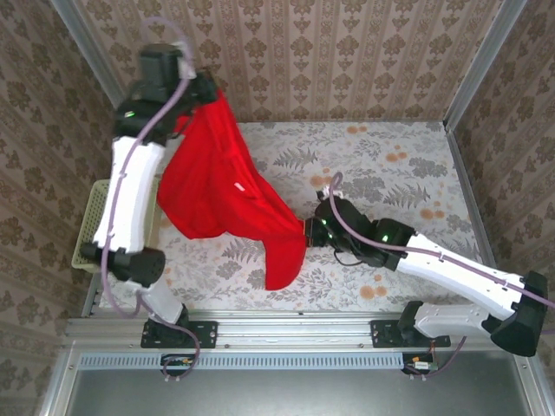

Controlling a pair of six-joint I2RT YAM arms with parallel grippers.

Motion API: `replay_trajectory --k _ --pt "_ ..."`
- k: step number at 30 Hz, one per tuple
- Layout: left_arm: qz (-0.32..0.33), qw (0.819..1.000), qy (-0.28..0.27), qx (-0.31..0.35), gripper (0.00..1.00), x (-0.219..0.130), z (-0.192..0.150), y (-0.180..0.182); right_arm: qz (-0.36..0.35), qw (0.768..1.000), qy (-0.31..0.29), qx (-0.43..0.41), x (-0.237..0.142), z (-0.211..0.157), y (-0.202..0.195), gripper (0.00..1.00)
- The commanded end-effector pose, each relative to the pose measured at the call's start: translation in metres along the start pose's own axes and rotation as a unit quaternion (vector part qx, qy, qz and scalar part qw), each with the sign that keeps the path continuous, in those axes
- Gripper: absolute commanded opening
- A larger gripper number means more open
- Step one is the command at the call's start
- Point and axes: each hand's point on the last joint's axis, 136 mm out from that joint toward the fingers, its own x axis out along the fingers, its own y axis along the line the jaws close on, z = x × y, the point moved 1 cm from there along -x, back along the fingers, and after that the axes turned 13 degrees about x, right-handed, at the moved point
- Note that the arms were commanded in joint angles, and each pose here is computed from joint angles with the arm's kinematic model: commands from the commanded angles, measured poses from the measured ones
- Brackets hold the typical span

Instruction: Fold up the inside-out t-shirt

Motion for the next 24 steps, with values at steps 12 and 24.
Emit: replay_trajectory --k 12,24 --pt "-0.173 0.949 0.260 0.039 0.64 0.213 -0.228 -0.157 -0.053 0.969 -0.071 0.233 -0.010 -0.014 -0.126 0.00" --pt "0.124 0.952 0.278 0.038 0.95 0.020 -0.270 0.007 -0.109 0.966 -0.063 0.225 0.007 0.016 -0.162 0.00"
